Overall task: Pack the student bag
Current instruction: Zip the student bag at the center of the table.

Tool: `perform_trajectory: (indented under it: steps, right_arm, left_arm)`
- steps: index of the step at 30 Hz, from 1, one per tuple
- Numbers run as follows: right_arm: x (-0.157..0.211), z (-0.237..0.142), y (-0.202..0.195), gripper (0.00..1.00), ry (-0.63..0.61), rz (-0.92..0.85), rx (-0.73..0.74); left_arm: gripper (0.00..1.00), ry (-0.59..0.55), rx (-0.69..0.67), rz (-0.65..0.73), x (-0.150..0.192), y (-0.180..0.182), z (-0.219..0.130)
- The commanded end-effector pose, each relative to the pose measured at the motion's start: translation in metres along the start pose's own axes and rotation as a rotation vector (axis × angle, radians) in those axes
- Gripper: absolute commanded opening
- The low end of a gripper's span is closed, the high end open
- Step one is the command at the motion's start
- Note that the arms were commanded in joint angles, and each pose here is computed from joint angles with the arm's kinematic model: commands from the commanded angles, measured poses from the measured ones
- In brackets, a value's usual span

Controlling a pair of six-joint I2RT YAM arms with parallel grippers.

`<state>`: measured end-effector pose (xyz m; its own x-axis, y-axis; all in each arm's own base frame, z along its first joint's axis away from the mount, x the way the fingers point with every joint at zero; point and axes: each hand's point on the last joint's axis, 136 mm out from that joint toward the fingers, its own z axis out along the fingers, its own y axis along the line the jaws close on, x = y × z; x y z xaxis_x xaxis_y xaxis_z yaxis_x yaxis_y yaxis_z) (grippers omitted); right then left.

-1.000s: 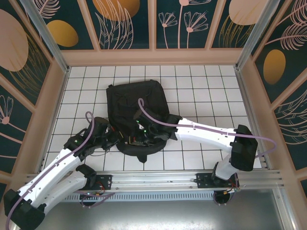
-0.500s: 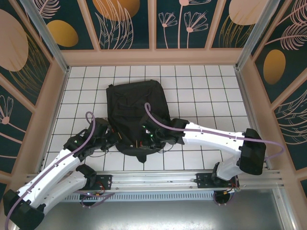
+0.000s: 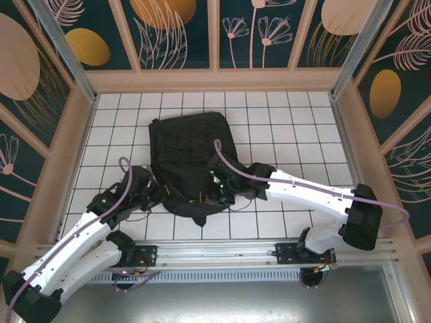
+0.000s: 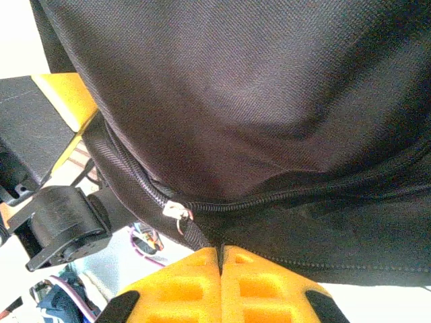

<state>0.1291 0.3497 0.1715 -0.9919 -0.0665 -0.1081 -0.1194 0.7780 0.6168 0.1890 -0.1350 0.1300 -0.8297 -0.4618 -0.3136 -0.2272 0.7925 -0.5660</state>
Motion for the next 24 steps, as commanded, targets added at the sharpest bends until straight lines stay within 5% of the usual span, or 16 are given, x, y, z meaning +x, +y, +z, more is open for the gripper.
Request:
perform_trajectory:
  steps: [1,7,15,20,24]
  right_arm:
    - [0.014,-0.008,-0.034,0.0,0.05,-0.021,0.121]
    - [0.014,0.004,0.003,0.0,0.078,-0.102,0.029]
    - [-0.008,0.044,0.052,0.0,0.069,-0.157,-0.074]
    - [-0.047,0.066,0.071,0.0,0.004,-0.123,-0.116]
    - [-0.094,0.052,0.072,0.0,-0.121,-0.033,-0.17]
  left_arm:
    - [0.0,-0.071,-0.175,0.068,-0.012,0.035,-0.004]
    - [0.01,-0.055,-0.149,0.136,-0.019,0.018,0.005]
    - [0.34,-0.139,-0.268,0.25,-0.074,-0.016,0.04]
    - [0.35,-0.173,-0.277,0.252,-0.113,-0.055,0.06]
    - [0.35,-0.241,-0.313,0.166,-0.146,-0.046,0.04]
